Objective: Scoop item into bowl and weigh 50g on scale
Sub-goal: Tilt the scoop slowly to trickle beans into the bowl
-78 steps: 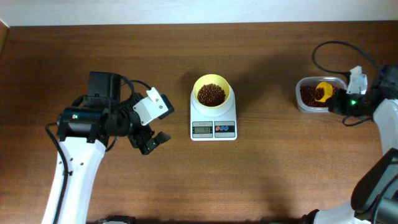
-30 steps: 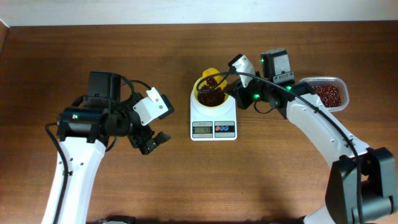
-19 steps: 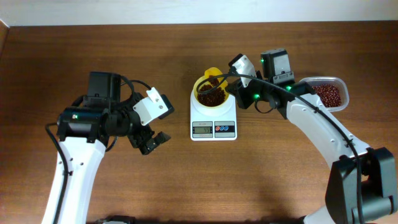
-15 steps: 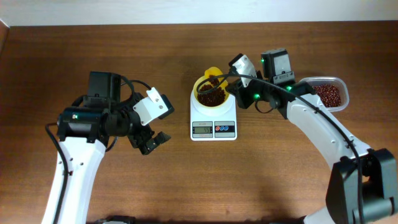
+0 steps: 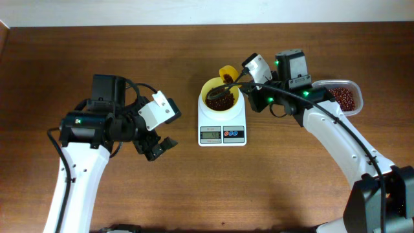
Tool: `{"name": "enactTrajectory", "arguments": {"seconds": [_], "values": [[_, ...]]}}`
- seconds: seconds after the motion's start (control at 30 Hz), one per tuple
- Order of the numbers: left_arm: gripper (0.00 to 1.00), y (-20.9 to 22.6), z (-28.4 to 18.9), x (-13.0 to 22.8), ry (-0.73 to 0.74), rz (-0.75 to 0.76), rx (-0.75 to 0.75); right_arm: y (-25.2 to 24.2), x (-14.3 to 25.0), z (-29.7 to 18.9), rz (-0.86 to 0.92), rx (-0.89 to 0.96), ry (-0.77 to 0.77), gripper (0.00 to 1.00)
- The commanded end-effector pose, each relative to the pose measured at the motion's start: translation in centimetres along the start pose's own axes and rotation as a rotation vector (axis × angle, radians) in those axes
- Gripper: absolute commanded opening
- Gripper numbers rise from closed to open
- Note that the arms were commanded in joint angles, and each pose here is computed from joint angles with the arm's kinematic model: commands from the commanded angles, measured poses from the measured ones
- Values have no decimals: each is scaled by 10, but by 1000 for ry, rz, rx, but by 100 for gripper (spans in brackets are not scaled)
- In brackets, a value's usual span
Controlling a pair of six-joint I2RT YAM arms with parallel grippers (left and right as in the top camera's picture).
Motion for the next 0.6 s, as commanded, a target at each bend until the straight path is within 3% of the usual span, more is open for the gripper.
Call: {"name": "enactTrajectory", "arguments": {"seconds": [0.0, 0.57], "values": [[99, 0, -1, -3, -16, 20, 8, 4, -13, -10, -70, 1, -57, 4], [99, 0, -1, -3, -16, 20, 8, 7, -10, -19, -56, 26, -16, 4]]}}
Point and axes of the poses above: each gripper's point midway between its finger pads, its own z axis out along the fingers, its own y axis along the line the jaws close on, x = y × z, the point moved 9 cm from there along -z, back along the fingers, and after that the axes turned 9 degrees about -z, right-handed, at the moved point
